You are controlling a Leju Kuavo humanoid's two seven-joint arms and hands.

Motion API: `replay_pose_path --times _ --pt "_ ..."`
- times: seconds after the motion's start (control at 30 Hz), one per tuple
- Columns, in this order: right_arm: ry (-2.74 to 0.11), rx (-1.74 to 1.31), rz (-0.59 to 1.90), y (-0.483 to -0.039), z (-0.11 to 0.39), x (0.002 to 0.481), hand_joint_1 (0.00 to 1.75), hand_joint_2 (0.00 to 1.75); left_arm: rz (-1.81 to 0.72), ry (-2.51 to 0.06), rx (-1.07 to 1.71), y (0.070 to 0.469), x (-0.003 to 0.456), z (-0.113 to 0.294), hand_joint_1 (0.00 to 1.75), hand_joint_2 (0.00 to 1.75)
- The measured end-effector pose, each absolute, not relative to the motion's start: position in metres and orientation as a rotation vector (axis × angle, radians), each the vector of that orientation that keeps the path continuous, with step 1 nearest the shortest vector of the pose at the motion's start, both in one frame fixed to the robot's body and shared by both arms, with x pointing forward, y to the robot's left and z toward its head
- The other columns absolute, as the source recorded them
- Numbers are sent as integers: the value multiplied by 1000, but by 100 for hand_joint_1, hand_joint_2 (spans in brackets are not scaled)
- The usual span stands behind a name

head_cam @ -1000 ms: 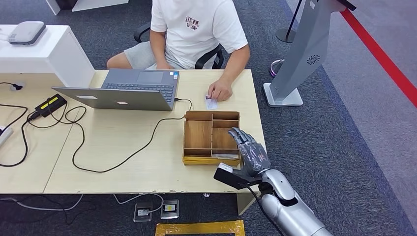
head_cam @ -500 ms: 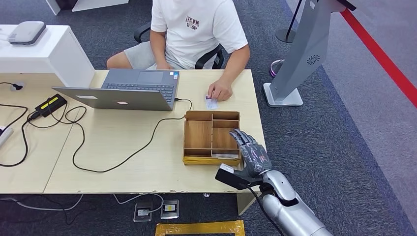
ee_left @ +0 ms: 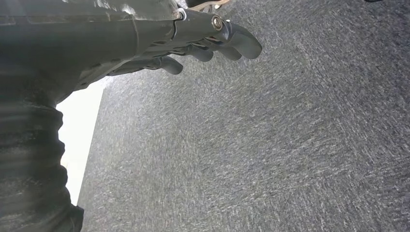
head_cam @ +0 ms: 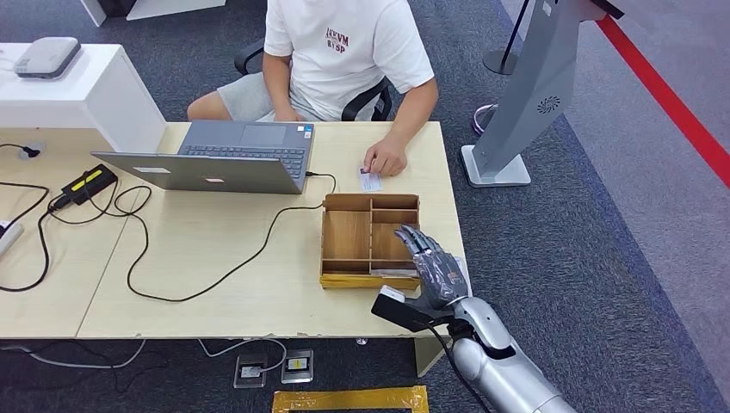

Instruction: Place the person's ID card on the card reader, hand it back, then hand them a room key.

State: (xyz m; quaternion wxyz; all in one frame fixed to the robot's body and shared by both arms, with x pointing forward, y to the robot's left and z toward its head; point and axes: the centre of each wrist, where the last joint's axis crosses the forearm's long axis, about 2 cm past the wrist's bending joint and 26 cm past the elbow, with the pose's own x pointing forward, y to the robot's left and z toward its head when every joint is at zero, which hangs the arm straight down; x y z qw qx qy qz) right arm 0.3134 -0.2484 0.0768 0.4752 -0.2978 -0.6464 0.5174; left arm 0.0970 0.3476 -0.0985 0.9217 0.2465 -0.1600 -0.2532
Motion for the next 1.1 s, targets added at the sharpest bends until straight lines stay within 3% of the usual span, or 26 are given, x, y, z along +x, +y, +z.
replay_pose_path --times 0.1,0.13,0.2,0.27,0.33,0.37,1.1 --pt "-1583 -723 1260 -247 78 314 12 175 -520 -329 506 348 97 -98 0 175" --pt "-1584 -721 1259 -246 78 314 26 175 -520 -328 506 348 97 -99 0 175" --pt "-1584 -718 1256 -245 78 314 65 175 -520 -328 506 348 97 -98 0 175" --pt "-1585 -713 1253 -245 78 315 122 175 -520 -328 506 348 97 -98 0 175" --pt "-1587 -707 1250 -244 79 315 165 175 -520 -328 505 348 97 -99 0 175" --pt "-1589 -705 1248 -244 79 315 174 175 -520 -328 505 348 97 -99 0 175" --pt "-1589 -686 1231 -244 80 318 175 175 -531 -336 506 348 97 -99 0 175"
